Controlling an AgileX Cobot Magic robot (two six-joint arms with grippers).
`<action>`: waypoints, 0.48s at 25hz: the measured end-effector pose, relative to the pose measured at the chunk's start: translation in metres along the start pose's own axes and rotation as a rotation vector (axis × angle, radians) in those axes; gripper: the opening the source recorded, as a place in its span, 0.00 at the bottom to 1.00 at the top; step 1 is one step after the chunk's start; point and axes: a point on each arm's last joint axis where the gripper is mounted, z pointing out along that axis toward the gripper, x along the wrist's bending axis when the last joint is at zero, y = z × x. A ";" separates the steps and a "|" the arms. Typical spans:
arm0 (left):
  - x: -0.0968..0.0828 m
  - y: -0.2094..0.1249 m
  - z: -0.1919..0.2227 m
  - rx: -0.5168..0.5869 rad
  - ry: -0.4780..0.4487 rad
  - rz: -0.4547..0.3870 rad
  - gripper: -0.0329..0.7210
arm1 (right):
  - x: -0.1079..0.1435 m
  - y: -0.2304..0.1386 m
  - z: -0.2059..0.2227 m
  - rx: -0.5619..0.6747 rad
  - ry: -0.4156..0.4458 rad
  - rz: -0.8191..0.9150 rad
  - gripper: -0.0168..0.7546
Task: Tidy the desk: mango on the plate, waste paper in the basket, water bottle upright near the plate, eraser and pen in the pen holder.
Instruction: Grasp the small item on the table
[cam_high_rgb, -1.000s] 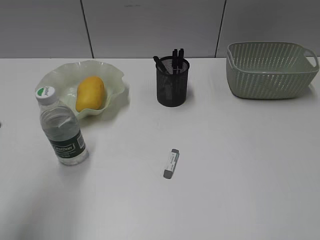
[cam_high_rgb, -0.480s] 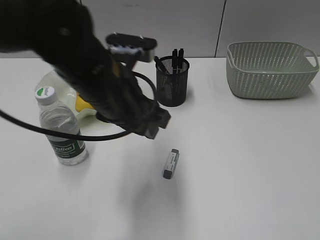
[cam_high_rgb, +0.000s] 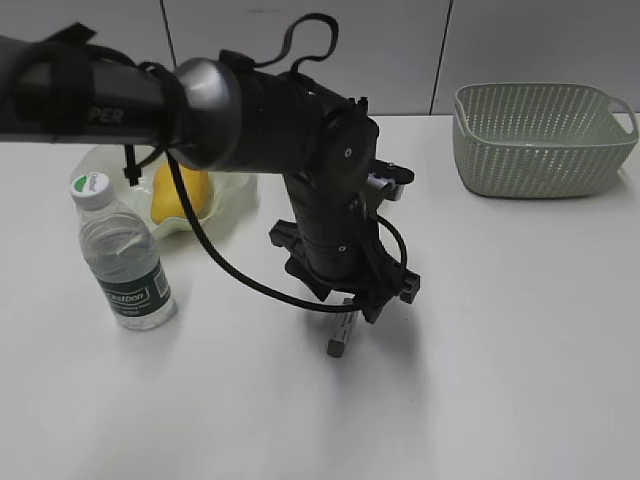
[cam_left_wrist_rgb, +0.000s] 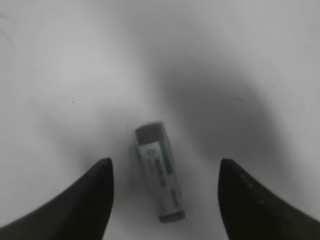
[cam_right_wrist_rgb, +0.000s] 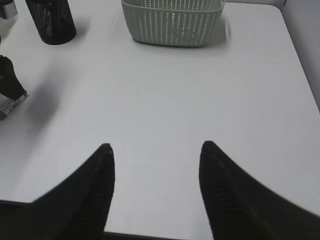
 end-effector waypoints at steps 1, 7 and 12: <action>0.000 0.001 0.006 0.008 0.004 -0.004 0.68 | 0.000 0.000 0.000 0.000 0.000 0.000 0.59; 0.001 -0.001 0.032 0.058 0.028 -0.009 0.58 | 0.000 0.000 0.000 0.000 0.000 0.000 0.59; 0.004 -0.001 0.033 0.058 0.060 0.017 0.33 | 0.000 0.000 0.000 0.000 0.000 0.000 0.59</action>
